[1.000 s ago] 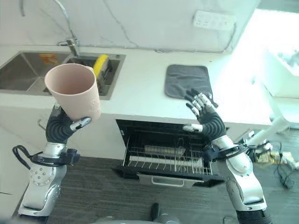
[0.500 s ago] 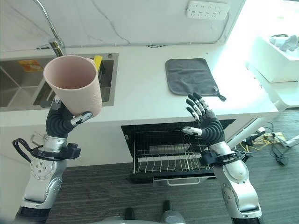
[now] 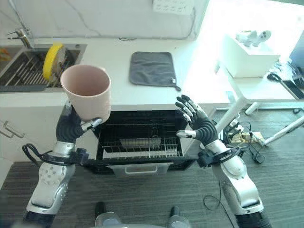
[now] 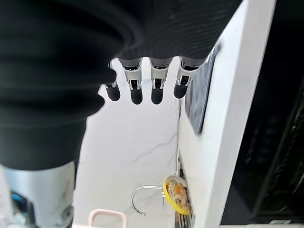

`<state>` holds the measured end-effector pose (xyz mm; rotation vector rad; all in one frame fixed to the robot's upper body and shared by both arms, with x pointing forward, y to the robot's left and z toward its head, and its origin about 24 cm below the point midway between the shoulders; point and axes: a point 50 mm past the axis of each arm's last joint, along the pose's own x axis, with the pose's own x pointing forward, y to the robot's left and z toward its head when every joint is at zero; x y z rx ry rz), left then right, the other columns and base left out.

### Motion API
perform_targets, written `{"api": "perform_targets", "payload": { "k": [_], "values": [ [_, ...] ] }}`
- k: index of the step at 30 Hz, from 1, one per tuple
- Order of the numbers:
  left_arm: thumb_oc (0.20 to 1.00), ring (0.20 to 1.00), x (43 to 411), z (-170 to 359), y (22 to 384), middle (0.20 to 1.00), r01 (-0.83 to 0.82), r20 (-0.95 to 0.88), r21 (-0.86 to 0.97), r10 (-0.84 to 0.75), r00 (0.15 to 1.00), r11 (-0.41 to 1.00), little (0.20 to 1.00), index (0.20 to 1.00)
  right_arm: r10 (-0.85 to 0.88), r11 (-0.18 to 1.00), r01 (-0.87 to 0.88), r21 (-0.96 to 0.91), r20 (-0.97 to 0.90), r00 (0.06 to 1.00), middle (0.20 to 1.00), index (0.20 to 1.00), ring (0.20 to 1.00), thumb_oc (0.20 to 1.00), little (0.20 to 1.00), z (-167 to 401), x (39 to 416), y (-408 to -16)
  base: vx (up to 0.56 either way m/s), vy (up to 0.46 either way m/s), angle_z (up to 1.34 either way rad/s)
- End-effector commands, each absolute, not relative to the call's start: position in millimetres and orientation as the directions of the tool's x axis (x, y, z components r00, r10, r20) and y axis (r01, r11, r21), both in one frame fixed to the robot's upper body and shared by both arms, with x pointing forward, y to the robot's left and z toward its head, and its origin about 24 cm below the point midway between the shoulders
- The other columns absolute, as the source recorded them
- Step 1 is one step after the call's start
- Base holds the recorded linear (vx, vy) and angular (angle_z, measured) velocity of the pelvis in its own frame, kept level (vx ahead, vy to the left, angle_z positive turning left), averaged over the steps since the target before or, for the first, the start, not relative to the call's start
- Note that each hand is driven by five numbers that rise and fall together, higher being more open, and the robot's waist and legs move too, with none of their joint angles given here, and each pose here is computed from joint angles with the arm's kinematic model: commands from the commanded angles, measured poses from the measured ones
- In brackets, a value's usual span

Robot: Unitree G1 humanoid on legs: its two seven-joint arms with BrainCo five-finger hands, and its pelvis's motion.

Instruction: Place the dishes in the dishwasher.

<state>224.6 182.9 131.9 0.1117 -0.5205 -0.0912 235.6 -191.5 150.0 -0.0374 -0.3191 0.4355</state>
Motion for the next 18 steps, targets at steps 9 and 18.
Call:
{"api": "perform_targets", "payload": {
  "k": [9,18],
  "values": [
    [0.200,0.200,223,183,186,0.200,0.104,0.689,0.193,-0.210,0.694,0.976,0.200,0.200,0.368,0.924,-0.368,-0.100,0.483,0.795,1.000,1.000,1.000,1.000,1.000,166,222,-187,-0.08,0.079,0.67],
    [0.200,0.200,237,180,186,0.200,0.044,0.654,0.247,-0.200,0.729,0.968,0.200,0.200,0.353,0.926,-0.375,-0.049,0.470,0.809,1.000,1.000,1.000,1.000,1.000,163,230,-185,0.02,0.025,0.15]
  ]
}}
